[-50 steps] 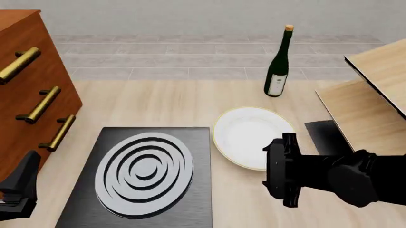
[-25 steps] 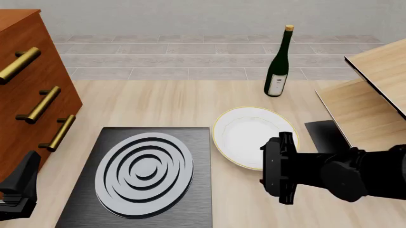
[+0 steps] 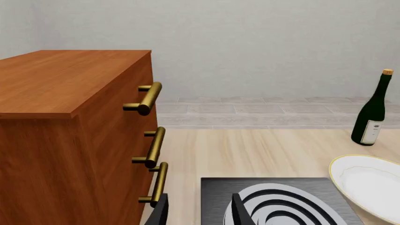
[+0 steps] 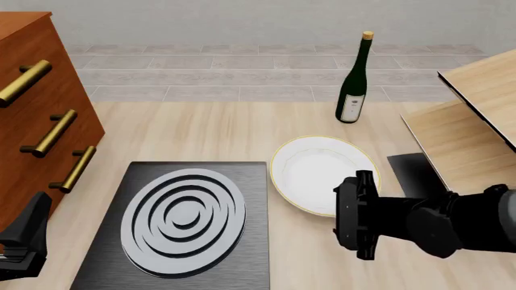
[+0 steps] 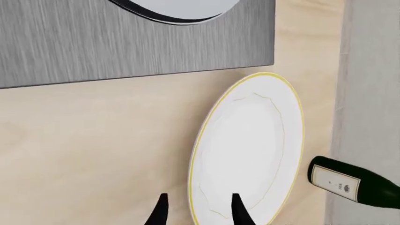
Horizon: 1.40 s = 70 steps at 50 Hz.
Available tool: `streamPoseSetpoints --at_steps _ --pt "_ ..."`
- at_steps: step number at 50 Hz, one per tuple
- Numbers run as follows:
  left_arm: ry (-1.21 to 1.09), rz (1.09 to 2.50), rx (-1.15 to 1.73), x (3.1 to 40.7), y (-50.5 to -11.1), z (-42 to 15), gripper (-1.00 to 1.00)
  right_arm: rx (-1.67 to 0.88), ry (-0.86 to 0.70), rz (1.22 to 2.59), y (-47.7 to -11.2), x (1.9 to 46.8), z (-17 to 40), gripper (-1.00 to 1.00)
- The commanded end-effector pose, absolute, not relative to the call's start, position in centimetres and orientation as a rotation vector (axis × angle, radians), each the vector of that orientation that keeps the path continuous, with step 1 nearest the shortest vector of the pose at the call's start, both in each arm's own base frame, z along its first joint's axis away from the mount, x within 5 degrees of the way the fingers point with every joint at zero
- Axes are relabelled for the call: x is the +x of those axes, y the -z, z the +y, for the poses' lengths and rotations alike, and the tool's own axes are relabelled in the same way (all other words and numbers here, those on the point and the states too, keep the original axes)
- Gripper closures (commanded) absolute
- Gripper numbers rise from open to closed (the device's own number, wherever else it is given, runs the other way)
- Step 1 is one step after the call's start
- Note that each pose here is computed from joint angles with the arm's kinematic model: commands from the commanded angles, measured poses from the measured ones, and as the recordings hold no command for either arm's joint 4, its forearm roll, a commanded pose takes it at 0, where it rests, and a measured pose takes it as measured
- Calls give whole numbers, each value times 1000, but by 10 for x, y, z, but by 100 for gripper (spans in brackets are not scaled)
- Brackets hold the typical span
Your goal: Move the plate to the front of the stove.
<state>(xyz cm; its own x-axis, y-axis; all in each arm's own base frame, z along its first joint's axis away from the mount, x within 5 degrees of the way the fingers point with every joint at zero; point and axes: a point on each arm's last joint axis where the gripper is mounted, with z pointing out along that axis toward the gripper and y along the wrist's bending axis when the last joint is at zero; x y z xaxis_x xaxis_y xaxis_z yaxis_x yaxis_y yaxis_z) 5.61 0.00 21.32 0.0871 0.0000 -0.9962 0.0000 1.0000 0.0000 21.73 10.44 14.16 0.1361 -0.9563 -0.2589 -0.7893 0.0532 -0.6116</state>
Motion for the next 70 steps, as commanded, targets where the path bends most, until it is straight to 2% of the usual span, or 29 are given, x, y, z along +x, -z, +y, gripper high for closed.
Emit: streamPoseSetpoints --at_steps 1,58,59,70 --pt "0 1484 0 56 -213 0 -100 -1770 348 1682 -134 221 101 -100" --pt "0 1484 0 56 -213 0 -100 -1750 416 1696 -120 239 87 -100" --pt "0 1484 0 56 -213 0 -100 -1745 429 1693 -119 239 84 100" --pt "0 1484 0 56 -213 0 -100 -1762 444 1666 -119 242 86 100"
